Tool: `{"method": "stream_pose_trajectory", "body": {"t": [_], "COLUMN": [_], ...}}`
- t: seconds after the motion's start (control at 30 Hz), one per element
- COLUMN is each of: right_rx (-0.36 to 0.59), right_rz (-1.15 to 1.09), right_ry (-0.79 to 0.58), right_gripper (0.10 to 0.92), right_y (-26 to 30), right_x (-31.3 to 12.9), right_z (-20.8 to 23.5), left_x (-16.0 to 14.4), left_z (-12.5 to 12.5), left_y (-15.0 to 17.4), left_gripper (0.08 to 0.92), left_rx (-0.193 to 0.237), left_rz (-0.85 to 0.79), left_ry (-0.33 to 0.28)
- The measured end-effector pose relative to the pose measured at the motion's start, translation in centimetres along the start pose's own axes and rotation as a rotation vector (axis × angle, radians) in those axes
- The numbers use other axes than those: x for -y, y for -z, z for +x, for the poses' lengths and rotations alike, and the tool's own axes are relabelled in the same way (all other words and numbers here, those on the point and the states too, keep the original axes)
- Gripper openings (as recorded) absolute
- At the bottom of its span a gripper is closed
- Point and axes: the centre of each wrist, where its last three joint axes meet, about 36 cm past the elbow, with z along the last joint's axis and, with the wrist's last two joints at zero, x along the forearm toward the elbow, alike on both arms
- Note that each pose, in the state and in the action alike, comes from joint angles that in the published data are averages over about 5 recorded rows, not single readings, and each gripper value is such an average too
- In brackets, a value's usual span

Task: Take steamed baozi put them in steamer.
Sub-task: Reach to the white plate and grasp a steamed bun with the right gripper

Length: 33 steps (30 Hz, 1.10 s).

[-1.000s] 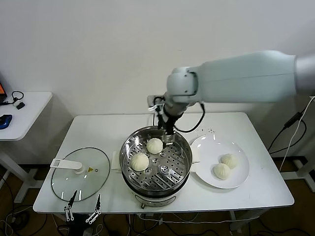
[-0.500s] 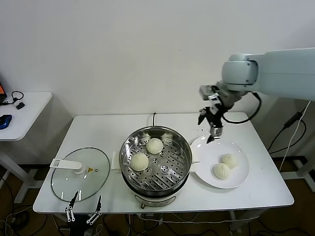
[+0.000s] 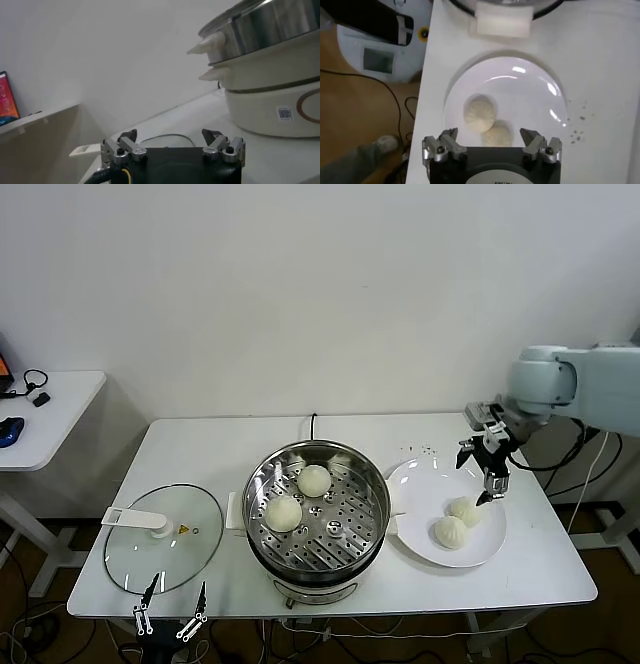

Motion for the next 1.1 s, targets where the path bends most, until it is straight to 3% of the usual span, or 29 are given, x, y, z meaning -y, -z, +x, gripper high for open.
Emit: {"method": "stream_pose_trajectory", "body": {"t": [0.53, 1.1], "right_rx": [-0.015, -0.019], "right_rz": [0.0, -0.031], "right_ry": [0.01, -0.015], "right_gripper": [0.823, 0.823], "right_y": [-0.9, -0.6], "right_x": [-1.7, -2.0], "right_z": [-8.5, -13.4], "left_x": [-0.2, -0.3], "left_z": [0.0, 0.0], "left_y": [-0.3, -0.4], "left_gripper": [0.823, 0.823], "left_rx": [-0.006, -0.01], "left_rz": [-0.004, -0.008], "left_ry": [0.005, 0.007]}}
